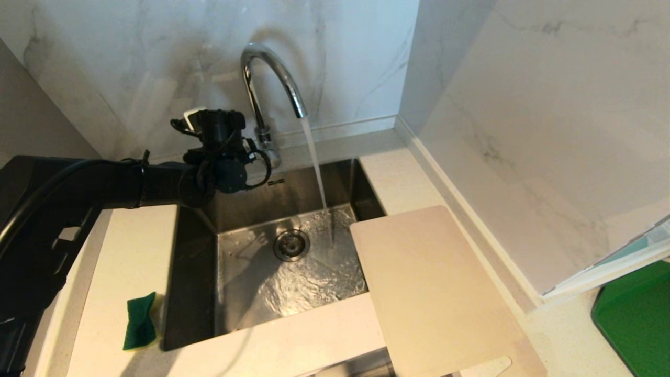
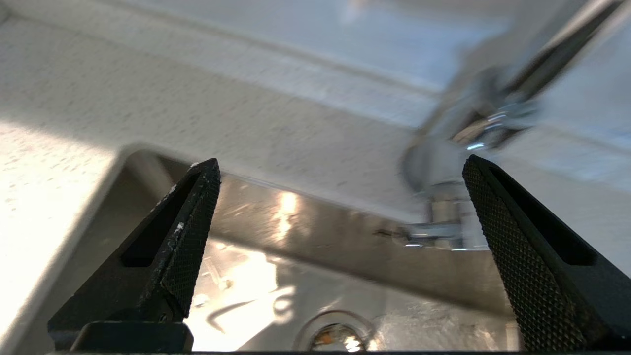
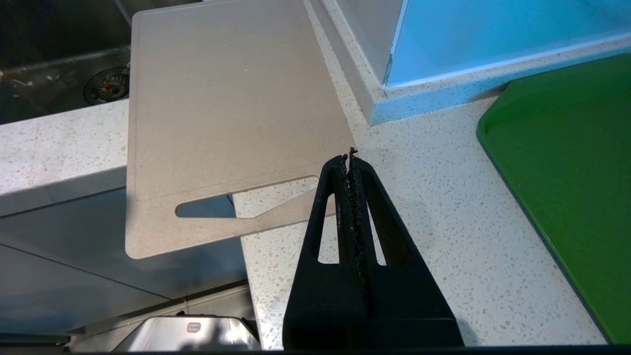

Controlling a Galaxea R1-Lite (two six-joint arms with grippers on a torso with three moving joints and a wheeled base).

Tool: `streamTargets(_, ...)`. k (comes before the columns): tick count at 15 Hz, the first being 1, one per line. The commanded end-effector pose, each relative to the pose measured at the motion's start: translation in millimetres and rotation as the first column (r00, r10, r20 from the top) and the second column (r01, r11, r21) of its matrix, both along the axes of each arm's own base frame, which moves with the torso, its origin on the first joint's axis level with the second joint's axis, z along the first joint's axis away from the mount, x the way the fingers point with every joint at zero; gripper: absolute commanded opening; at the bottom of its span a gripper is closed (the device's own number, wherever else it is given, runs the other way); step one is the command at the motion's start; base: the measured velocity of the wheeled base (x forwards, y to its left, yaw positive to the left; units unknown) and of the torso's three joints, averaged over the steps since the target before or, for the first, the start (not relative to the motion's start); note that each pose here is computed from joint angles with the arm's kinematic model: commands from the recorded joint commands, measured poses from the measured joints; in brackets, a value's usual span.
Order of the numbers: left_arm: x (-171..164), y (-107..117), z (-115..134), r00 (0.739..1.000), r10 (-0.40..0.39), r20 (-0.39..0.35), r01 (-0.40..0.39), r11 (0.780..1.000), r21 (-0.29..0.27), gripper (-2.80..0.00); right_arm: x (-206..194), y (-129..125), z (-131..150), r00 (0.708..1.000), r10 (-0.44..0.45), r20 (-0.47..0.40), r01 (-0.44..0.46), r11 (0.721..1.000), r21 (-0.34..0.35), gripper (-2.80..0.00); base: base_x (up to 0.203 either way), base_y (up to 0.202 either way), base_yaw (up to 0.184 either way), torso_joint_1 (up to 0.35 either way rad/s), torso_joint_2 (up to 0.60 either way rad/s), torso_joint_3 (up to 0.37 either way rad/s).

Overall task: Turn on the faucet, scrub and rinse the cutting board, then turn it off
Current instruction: Turn on the tap

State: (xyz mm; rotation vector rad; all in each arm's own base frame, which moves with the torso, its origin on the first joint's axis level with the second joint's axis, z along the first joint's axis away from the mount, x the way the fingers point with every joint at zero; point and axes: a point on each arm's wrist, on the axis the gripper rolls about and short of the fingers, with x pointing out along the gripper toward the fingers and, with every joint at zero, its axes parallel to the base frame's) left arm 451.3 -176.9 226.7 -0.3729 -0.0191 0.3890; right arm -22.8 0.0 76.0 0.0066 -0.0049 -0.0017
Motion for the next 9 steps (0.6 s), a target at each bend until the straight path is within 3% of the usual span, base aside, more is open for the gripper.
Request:
streamTargets(1, -6, -4, 11, 0.999, -0.008, 0.035, 0.008, 1.000, -0.018, 0.00, 0, 0, 0, 1.000, 0.000, 0.001, 0.000, 1.000, 0.000, -2.80, 0.000, 0.000, 0.000, 0.000, 0.00, 0.000)
streamTargets(6, -27, 1, 43, 0.997, -0.024, 0.068, 0.026, 0.999, -0.029, 0.00, 0, 0, 0, 1.000, 0.000, 0.001, 0.000, 1.000, 0.000, -2.80, 0.000, 0.000, 0.000, 0.000, 0.00, 0.000)
streamTargets(9, -50, 11, 52, 0.987, -0.160, 0.022, 0.161, 0.987, -0.020, 0.00, 0, 0, 0, 1.000, 0.000, 0.001, 0.000, 1.000, 0.000, -2.80, 0.000, 0.000, 0.000, 0.000, 0.00, 0.000)
